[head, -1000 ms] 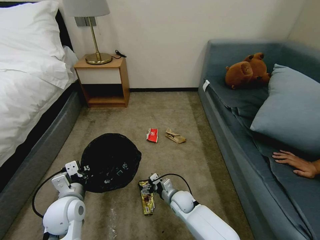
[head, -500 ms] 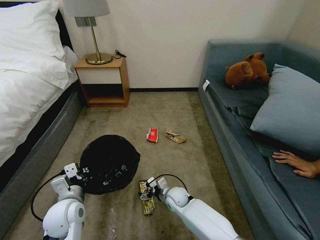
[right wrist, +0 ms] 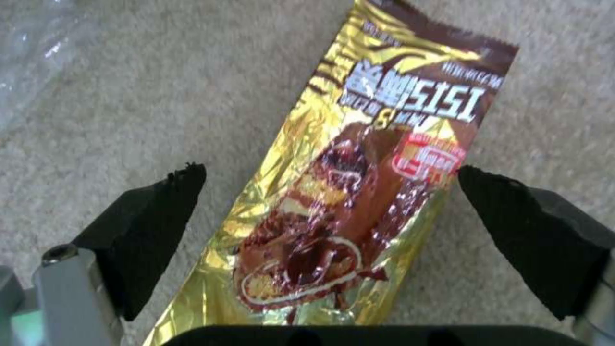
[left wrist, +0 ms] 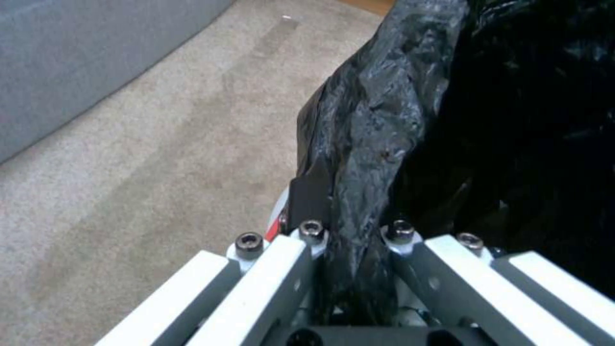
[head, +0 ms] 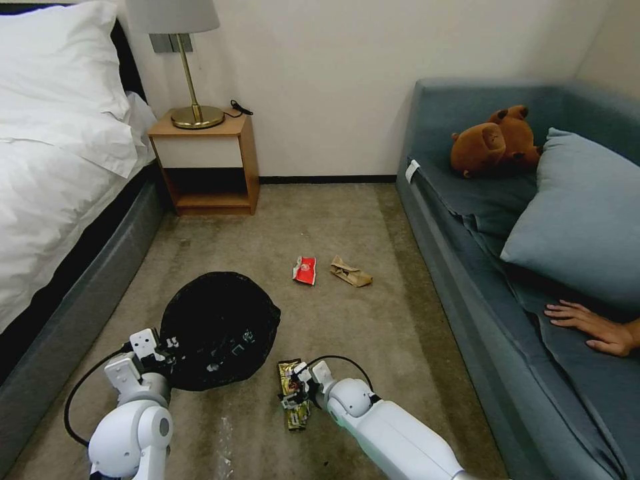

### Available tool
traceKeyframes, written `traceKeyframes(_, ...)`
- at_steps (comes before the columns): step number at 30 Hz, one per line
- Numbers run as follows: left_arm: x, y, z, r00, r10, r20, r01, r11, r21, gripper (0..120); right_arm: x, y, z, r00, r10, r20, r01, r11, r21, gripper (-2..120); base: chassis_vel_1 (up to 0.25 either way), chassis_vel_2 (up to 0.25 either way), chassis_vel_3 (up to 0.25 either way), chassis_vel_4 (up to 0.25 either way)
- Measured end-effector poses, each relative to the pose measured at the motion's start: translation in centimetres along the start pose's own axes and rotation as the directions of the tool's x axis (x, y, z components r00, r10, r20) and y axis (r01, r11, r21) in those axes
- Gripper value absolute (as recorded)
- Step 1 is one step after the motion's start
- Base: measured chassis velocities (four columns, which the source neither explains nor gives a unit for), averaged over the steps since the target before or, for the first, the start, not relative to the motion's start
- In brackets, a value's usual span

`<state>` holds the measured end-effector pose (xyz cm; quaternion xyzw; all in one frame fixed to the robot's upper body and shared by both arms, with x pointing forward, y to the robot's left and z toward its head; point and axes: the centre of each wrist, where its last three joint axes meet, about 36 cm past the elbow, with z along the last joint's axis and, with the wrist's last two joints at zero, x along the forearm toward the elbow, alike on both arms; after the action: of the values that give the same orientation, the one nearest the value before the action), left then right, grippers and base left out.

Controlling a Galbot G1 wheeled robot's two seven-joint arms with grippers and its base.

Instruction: Pick up the trash bin, then pick up the garbage on the floor and place it into the trash bin.

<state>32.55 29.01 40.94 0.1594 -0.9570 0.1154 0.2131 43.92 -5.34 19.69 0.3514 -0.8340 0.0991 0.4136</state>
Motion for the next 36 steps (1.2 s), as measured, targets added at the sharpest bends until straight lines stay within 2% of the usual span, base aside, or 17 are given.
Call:
traceKeyframes(10,0.0,0.0,0.1,1.000,0.001,0.002,-0.001,1.000,0.001,1,-1.0,0.3,1.4,1.000,-0.004,-0.001,0.004,1.000,0.029,100,0.000,0.000,0.000,0.000)
traceKeyframes(12,0.1,0.0,0.1,1.000,0.001,0.003,-0.001,1.000,0.001,1,-1.1,0.1,1.5,1.000,-0.003,0.002,0.003,0.999,0.036,96,0.000,0.000,0.000,0.000)
traceKeyframes(14,0.1,0.0,0.0,1.000,0.002,0.005,-0.002,1.000,0.001,1,-1.3,-0.1,1.6,1.000,0.003,0.013,-0.003,0.999,0.047,86,0.000,0.000,0.000,0.000)
traceKeyframes(15,0.1,0.0,0.0,1.000,0.002,0.005,-0.002,1.000,0.001,1,-1.3,-0.1,1.6,1.000,0.003,0.013,-0.003,0.999,0.047,86,0.000,0.000,0.000,0.000)
traceKeyframes(17,0.2,0.0,0.0,1.000,0.002,0.006,-0.002,1.000,0.001,1,-1.3,-0.3,1.8,1.000,0.008,0.021,-0.009,0.999,0.049,74,0.000,0.000,0.000,0.000)
traceKeyframes(18,0.2,0.0,0.0,1.000,0.002,0.006,-0.002,1.000,0.001,1,-1.3,-0.3,1.8,1.000,0.008,0.021,-0.009,0.999,0.049,74,0.000,0.000,0.000,0.000)
traceKeyframes(20,0.1,-0.1,0.0,1.000,0.004,0.007,-0.004,1.000,0.002,1,-1.2,-0.5,2.1,1.000,0.014,0.028,-0.015,0.999,0.051,62,0.000,0.000,0.000,0.000)
traceKeyframes(21,0.1,-0.1,0.0,1.000,0.004,0.007,-0.004,1.000,0.002,1,-1.2,-0.5,2.1,1.000,0.014,0.028,-0.015,0.999,0.051,62,0.000,0.000,0.000,0.000)
traceKeyframes(23,0.1,-0.1,0.0,1.000,0.005,0.008,-0.005,1.000,0.003,1,-1.1,-0.7,2.3,0.999,0.019,0.030,-0.020,0.998,0.053,51,0.000,0.000,0.000,0.000)
traceKeyframes(27,0.0,-0.1,0.0,1.000,0.004,0.006,-0.004,1.000,0.003,1,-1.1,-0.9,2.4,0.999,0.022,0.033,-0.024,0.998,0.055,42,0.000,0.000,0.000,0.000)
traceKeyframes(29,0.0,-0.1,0.0,1.000,0.003,0.006,-0.003,1.000,0.003,1,-1.1,-1.0,2.5,0.999,0.024,0.036,-0.026,0.998,0.057,30,0.000,0.000,0.000,0.000)
traceKeyframes(31,0.0,0.0,0.0,1.000,0.003,0.006,-0.003,1.000,0.003,1,-1.1,-1.0,2.5,0.999,0.022,0.039,-0.024,0.998,0.057,26,0.000,0.000,0.000,0.000)
traceKeyframes(32,0.0,0.0,0.0,1.000,0.004,0.006,-0.004,1.000,0.003,1,-1.1,-1.0,2.5,0.999,0.016,0.043,-0.019,0.998,0.058,20,0.000,0.000,0.000,0.000)
traceKeyframes(36,-0.1,0.0,0.0,1.000,0.003,0.008,-0.003,1.000,0.003,1,-1.2,-1.1,2.8,0.999,0.009,0.052,-0.012,0.998,0.068,8,0.000,0.000,0.000,0.000)
